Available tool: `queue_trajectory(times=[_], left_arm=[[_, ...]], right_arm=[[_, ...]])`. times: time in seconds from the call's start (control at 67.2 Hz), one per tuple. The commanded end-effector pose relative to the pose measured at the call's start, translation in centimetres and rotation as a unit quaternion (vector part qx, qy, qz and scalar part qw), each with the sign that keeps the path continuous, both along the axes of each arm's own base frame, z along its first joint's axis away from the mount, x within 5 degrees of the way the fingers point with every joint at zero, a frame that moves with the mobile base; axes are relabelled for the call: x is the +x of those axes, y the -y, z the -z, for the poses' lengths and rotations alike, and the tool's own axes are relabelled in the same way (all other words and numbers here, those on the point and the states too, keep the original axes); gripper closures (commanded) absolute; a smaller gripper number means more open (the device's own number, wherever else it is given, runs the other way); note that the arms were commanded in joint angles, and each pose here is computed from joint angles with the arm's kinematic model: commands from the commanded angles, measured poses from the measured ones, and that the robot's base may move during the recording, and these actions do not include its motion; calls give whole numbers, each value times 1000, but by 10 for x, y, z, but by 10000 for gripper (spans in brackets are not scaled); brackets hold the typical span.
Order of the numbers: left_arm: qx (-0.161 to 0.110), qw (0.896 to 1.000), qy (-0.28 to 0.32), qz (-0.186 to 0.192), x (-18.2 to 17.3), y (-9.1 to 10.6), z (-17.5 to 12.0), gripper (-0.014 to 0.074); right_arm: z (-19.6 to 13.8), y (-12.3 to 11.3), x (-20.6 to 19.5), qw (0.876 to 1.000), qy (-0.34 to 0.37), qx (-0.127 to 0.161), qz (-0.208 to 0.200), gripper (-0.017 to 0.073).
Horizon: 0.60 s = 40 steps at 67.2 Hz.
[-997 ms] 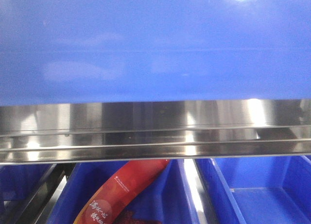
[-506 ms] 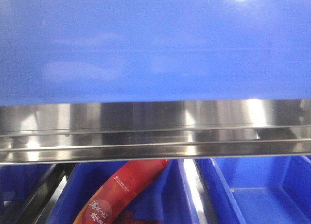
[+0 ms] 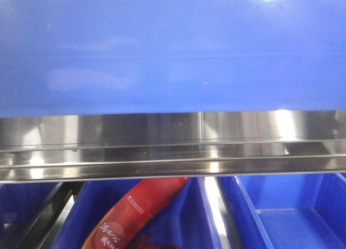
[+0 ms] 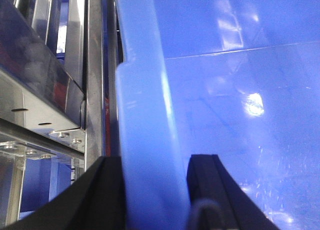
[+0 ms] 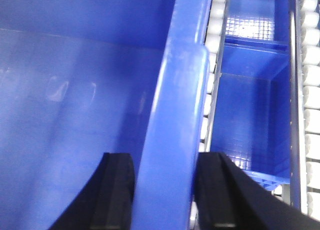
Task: Move blue bin to conveyor side
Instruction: 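Lift the blue bin with both grippers and pull it off the shelf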
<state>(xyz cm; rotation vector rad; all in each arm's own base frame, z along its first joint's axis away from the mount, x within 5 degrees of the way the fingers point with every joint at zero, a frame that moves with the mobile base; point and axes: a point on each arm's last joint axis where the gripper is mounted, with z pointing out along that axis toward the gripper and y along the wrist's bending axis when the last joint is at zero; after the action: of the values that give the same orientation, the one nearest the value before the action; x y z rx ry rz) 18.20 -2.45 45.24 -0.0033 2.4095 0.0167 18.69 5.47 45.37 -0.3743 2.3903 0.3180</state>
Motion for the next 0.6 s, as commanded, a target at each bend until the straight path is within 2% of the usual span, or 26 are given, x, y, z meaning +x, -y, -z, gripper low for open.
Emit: queue_trajectory(times=[0.0, 0.58], left_arm=[[-10, 998, 56, 17, -4, 2, -13, 601], [-10, 998, 56, 17, -4, 2, -13, 601]], right_arm=[[-11, -3, -4, 999, 46, 22, -14, 637], [-11, -3, -4, 999, 46, 22, -14, 637]])
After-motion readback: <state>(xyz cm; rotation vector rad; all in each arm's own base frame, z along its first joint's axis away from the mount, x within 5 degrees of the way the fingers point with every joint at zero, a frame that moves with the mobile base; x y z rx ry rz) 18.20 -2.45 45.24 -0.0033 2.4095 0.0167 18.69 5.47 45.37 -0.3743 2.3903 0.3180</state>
